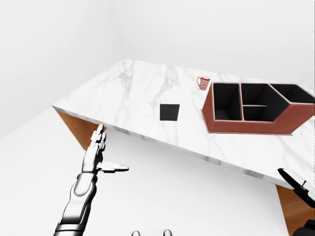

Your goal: Pick up the book and place it in the left compartment of the caddy.

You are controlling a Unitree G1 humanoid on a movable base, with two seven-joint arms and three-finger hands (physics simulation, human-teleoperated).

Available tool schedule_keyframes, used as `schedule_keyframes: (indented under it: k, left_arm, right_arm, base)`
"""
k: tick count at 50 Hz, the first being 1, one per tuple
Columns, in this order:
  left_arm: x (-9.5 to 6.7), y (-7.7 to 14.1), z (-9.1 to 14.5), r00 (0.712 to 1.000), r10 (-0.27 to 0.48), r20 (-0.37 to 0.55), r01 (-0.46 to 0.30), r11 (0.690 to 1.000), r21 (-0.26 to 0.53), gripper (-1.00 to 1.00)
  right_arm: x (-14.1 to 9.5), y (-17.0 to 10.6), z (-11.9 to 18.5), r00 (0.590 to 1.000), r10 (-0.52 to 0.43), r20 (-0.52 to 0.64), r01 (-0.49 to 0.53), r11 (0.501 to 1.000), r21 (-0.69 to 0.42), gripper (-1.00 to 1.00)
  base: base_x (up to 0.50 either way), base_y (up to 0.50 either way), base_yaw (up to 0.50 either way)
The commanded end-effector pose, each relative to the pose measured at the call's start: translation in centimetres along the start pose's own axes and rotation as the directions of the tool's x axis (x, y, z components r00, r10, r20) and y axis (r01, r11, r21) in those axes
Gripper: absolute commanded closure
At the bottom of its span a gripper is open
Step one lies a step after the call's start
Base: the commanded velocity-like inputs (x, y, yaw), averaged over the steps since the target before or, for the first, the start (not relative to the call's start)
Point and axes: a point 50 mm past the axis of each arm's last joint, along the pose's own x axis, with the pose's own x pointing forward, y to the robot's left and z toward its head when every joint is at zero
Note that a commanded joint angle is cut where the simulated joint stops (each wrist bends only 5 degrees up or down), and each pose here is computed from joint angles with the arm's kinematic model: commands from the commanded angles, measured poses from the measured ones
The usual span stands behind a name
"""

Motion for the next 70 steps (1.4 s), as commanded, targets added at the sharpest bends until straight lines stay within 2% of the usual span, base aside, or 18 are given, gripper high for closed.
schedule_keyframes:
  k: [1, 70]
  left_arm:
    - [-0.07, 0.02, 0.21, 1.0, -0.002, 0.009, 0.002, 1.0, 0.004, -1.0]
    - [-0.18, 0.14, 0.55, 1.0, 0.005, 0.024, -0.004, 1.0, -0.025, -1.0]
  right_arm:
    - [-0.01, 0.02, -0.02, 1.0, 0.002, 0.0, -0.002, 1.0, -0.002, -1.0]
    - [-0.05, -0.02, -0.07, 1.0, 0.001, -0.003, -0.001, 1.0, -0.003, -1.0]
  base:
    - [0.08, -0.19, 0.0]
    - [0.08, -0.19, 0.0]
